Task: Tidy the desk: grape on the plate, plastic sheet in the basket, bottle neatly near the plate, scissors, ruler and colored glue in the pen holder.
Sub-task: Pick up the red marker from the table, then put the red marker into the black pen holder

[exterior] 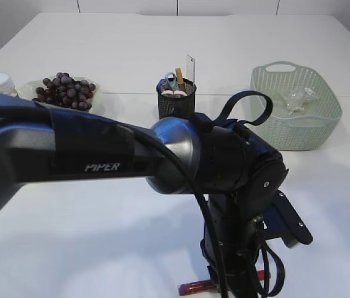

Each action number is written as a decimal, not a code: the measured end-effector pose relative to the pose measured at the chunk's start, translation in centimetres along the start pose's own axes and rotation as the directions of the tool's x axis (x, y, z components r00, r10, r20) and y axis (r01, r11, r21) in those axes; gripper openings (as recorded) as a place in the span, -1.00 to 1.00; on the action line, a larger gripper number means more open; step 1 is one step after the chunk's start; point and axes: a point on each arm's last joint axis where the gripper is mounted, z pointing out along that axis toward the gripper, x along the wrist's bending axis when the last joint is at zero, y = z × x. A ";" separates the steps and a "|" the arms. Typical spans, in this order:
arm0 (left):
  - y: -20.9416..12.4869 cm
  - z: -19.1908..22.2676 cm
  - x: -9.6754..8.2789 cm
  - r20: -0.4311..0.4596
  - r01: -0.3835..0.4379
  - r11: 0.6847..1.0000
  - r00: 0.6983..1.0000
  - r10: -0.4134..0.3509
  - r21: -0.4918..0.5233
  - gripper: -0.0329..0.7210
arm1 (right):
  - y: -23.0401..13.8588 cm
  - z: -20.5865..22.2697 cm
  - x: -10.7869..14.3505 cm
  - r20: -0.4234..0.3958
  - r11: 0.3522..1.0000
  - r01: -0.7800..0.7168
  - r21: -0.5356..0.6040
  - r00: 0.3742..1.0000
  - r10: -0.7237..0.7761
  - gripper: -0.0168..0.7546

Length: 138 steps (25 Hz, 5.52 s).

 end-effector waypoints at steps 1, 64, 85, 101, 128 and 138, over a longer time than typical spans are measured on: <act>0.0 0.0 0.0 -0.001 -0.001 1.000 1.000 0.001 0.000 -0.63 | 0.0 0.0 0.0 0.000 1.000 0.000 0.000 1.000 0.000 -0.10; -10.4 -15.1 12.3 0.081 0.267 0.184 0.745 -0.663 -0.946 -0.75 | 0.0 0.0 0.2 -0.021 1.000 -0.007 0.003 1.000 0.007 -0.10; -6.5 -13.9 21.3 0.043 0.074 0.009 0.672 -0.739 -0.997 -0.75 | 0.0 0.0 0.3 -0.027 1.000 -0.009 0.004 1.000 0.009 -0.10; -5.8 -10.3 23.9 0.037 0.099 0.037 0.649 -0.760 -0.994 -0.75 | 0.0 0.0 0.3 -0.027 1.000 -0.009 0.004 1.000 0.009 -0.10; -4.8 -9.1 24.8 0.051 0.112 0.030 0.652 -0.757 -0.993 -0.75 | 0.1 0.3 0.3 -0.027 1.000 -0.007 0.013 1.000 0.008 -0.10; -4.9 -9.1 24.9 0.051 0.112 0.030 0.649 -0.759 -0.993 -0.73 | 0.1 0.3 0.3 -0.027 1.000 -0.007 0.013 1.000 0.008 -0.10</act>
